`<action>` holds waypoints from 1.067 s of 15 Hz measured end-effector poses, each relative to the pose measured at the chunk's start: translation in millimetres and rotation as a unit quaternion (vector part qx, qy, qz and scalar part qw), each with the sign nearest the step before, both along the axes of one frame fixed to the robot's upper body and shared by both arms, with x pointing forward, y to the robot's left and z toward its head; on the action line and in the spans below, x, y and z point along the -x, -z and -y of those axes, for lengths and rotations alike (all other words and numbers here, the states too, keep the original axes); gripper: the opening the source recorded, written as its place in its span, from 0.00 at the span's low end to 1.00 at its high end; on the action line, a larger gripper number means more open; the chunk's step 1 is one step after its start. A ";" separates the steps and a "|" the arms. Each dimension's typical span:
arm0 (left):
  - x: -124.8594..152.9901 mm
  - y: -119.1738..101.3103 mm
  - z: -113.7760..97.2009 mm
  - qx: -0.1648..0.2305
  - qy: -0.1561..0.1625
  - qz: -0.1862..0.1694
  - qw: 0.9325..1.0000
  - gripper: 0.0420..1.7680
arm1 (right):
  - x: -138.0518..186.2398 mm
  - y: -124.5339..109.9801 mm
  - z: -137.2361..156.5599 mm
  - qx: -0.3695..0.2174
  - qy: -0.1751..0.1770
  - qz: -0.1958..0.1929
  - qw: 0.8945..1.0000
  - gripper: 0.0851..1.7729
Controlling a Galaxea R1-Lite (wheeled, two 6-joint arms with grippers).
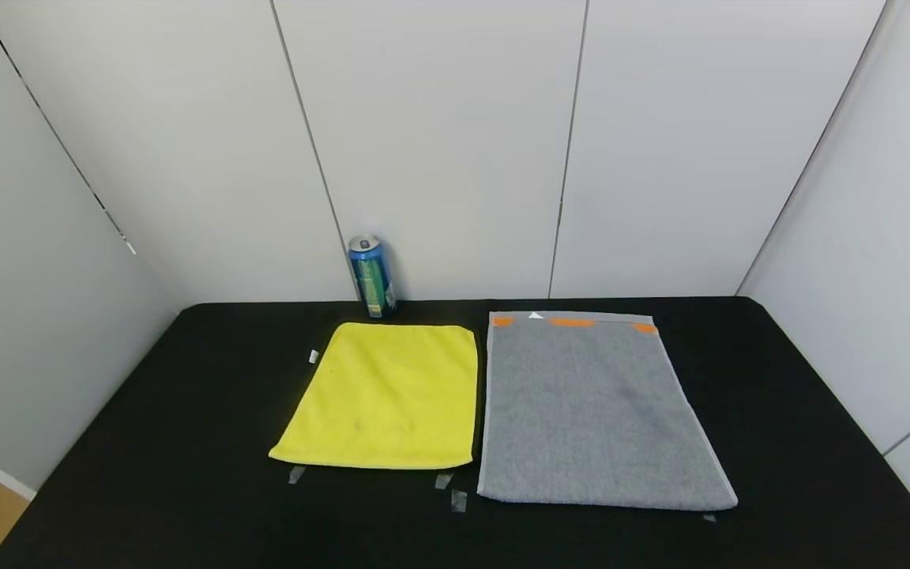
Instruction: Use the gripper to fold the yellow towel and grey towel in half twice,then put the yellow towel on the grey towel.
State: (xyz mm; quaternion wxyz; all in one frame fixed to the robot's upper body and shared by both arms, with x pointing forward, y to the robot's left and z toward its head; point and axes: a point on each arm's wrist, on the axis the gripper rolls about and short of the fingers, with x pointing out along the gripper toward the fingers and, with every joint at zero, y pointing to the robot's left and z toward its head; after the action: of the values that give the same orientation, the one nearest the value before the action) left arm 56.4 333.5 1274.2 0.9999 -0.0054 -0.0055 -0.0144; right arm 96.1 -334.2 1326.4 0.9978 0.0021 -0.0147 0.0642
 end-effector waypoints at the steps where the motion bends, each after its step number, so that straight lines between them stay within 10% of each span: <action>1: -6.3 -9.6 -0.1 0.000 0.000 -0.005 1.000 0.97 | -9.4 -8.7 -0.7 0.000 -0.010 -0.002 1.000 0.96; 16: -168.0 -106.4 -24.5 0.026 -0.001 -0.123 0.992 0.97 | -211.1 -67.2 -90.0 -0.089 -0.162 -0.163 0.969 0.96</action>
State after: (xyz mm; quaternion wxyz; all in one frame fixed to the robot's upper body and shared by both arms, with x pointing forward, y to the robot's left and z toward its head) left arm 224.3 358.0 1380.6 0.9925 -0.0327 0.1168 -0.0122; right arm 307.2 -244.2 1393.6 0.9587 0.1037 0.1432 0.2227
